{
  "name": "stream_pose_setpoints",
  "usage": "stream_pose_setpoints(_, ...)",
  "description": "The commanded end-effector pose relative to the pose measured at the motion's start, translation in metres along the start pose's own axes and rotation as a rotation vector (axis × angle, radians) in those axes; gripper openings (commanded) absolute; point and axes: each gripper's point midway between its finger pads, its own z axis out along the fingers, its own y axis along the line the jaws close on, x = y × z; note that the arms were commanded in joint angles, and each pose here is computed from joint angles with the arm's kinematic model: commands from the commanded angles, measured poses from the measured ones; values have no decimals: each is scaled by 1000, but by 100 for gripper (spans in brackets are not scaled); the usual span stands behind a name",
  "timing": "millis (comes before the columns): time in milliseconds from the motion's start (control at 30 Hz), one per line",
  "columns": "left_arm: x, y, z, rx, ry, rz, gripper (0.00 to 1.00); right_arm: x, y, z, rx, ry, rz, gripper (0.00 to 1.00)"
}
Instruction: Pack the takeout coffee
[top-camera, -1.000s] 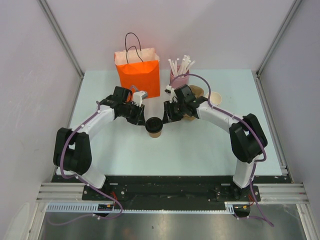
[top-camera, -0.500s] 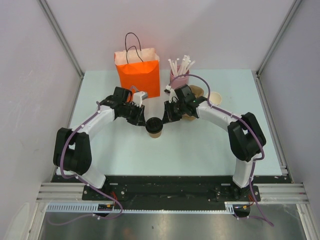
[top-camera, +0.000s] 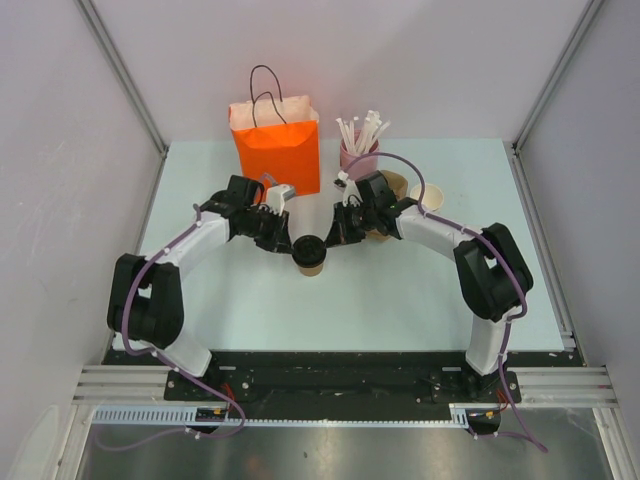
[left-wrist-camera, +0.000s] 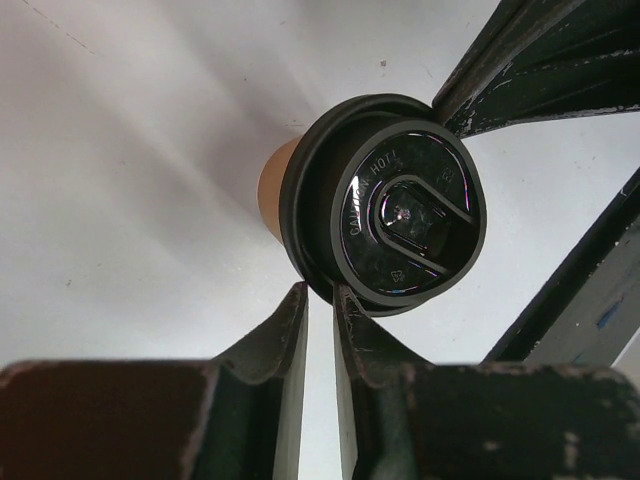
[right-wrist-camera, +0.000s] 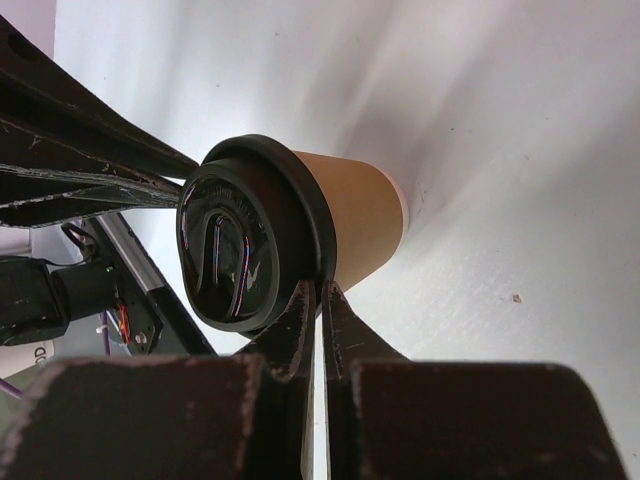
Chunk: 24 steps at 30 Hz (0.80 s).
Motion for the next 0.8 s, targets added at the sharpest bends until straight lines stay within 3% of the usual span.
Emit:
stream_pose_setpoints(0,37,13,24,-20,111,-61,18,67,-48,23,153,172,56,0)
stream_pose_setpoints(233,45,18,26,-59,131,-55,15,43,-28,19,105,88,29,0)
stream_pose_setpoints(433,57,21,34,-63,172,-83,13,53,-33,23,125,118,36,0)
stream_pose_setpoints(767,5,-19,-2,53,-12,45,28,20,-8,15,63,18,-72,2)
